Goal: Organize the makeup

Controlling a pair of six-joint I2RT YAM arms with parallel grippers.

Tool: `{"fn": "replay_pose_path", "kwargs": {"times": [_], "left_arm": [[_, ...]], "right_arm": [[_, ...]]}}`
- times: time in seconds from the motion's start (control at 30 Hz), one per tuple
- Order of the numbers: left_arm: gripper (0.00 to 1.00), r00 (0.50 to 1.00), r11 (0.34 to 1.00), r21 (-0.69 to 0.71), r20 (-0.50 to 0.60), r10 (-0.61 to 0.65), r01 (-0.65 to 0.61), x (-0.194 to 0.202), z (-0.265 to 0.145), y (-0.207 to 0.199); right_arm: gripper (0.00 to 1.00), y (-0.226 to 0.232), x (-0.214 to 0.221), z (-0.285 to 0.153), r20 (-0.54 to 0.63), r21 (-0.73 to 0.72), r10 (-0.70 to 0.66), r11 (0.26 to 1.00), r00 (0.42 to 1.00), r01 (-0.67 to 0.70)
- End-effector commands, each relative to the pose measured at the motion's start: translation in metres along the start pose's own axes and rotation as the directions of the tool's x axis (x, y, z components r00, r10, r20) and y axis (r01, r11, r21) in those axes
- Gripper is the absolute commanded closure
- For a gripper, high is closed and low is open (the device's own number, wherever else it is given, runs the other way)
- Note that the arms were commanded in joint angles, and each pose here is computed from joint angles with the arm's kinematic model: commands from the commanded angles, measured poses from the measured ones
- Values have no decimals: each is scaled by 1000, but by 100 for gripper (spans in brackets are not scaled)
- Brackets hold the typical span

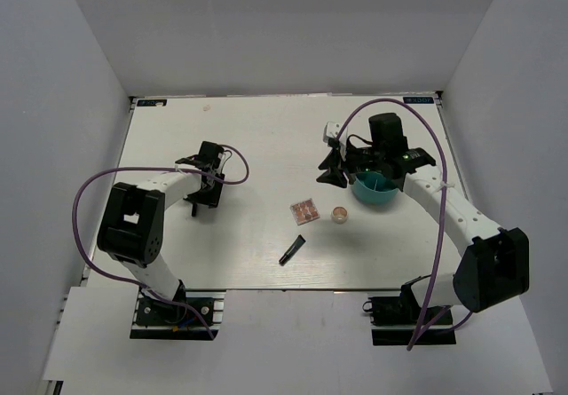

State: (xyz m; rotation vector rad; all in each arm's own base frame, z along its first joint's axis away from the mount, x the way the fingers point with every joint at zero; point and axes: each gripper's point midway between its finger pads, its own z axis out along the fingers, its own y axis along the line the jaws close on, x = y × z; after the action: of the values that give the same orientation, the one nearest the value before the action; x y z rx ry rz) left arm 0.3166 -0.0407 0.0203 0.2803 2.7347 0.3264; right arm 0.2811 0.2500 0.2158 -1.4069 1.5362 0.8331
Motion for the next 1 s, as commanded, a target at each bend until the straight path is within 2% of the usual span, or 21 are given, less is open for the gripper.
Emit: {"fn": "replay_pose_path", "kwargs": {"times": [0.0,0.2,0.33,0.43,0.57,0.83,0.97], "left_arm": [[39,995,993,120,-102,21,-8,28,14,-26],[39,995,990,138,-98,20,-6,26,12,-29],[40,1000,989,145,-21,23,-19,8,-4,-31],[40,1000,995,94,11,7,-8,-1,-10,-21],[40,1000,999,39,-24,-20,21,-1,-6,-8],[40,994,998,4,-99,-54,55,9,14,-11],[41,991,997,-5,-109,-77,77,1,20,-13]], "right_arm": [[54,-3,-16,-8,37,30,-44,999,998,43],[54,-3,-16,-8,40,28,-44,999,998,42],[54,-4,-16,-8,42,28,-39,999,998,38],[54,-3,-17,-6,47,19,-37,999,998,36],[54,-4,-20,-6,58,19,-38,999,998,36],[54,-3,-18,-10,51,34,-42,999,998,40],[54,-2,-17,-10,49,33,-39,999,998,38]]}}
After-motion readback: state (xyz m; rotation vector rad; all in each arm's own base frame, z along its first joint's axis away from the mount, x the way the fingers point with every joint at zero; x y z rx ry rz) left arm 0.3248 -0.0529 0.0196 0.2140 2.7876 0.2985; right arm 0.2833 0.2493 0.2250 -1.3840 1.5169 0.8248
